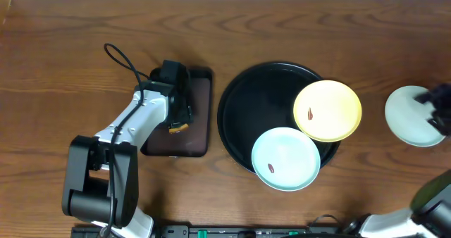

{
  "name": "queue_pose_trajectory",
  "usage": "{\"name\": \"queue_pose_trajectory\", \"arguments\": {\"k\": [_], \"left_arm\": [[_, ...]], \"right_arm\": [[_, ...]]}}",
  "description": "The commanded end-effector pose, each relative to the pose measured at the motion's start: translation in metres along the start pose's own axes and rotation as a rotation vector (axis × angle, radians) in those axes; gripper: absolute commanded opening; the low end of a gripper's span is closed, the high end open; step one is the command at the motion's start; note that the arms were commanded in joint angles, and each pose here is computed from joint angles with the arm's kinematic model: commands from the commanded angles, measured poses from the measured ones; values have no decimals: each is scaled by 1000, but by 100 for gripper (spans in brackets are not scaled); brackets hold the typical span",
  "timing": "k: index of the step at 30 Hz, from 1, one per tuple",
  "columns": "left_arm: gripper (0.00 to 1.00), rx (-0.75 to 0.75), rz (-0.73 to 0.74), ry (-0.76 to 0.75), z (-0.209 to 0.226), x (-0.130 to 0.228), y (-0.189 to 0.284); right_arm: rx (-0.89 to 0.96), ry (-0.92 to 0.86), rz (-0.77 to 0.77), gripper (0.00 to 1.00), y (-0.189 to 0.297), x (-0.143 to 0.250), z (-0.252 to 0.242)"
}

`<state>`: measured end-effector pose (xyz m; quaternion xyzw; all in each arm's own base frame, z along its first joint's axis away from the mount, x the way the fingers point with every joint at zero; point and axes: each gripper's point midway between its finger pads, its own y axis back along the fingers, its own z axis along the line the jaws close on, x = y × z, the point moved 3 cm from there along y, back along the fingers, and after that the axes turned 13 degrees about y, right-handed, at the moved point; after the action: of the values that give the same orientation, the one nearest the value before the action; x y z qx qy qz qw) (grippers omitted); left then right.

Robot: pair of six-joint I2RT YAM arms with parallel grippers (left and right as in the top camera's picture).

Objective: Clean dirty plates on tray and stack at the side
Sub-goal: 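Set the pale green plate down at the right side of the table, then grasp the rim of the yellow plate with the right gripper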

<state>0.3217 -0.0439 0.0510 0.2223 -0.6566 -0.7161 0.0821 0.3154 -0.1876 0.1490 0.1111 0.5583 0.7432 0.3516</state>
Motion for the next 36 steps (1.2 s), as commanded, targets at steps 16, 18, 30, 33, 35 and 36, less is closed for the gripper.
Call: {"name": "queue_pose_trajectory", "arguments": {"k": [16, 18, 30, 33, 35, 36], "left_arm": [[81, 2, 0, -9, 1, -1, 1], [81, 2, 0, -9, 0, -1, 1], [81, 2, 0, -9, 1, -1, 1], [81, 2, 0, -9, 1, -1, 1], [81, 2, 0, -9, 1, -1, 1], [81, 2, 0, -9, 1, -1, 1]], "right_arm": [[173, 666, 50, 79, -52, 58, 111], [91, 696, 53, 75, -60, 62, 114], [-264, 675, 15, 63, -76, 70, 84], [-345, 623, -21, 66, -72, 64, 77], [-346, 610, -16, 66, -75, 65, 73], [-348, 606, -10, 65, -77, 67, 72]]}}
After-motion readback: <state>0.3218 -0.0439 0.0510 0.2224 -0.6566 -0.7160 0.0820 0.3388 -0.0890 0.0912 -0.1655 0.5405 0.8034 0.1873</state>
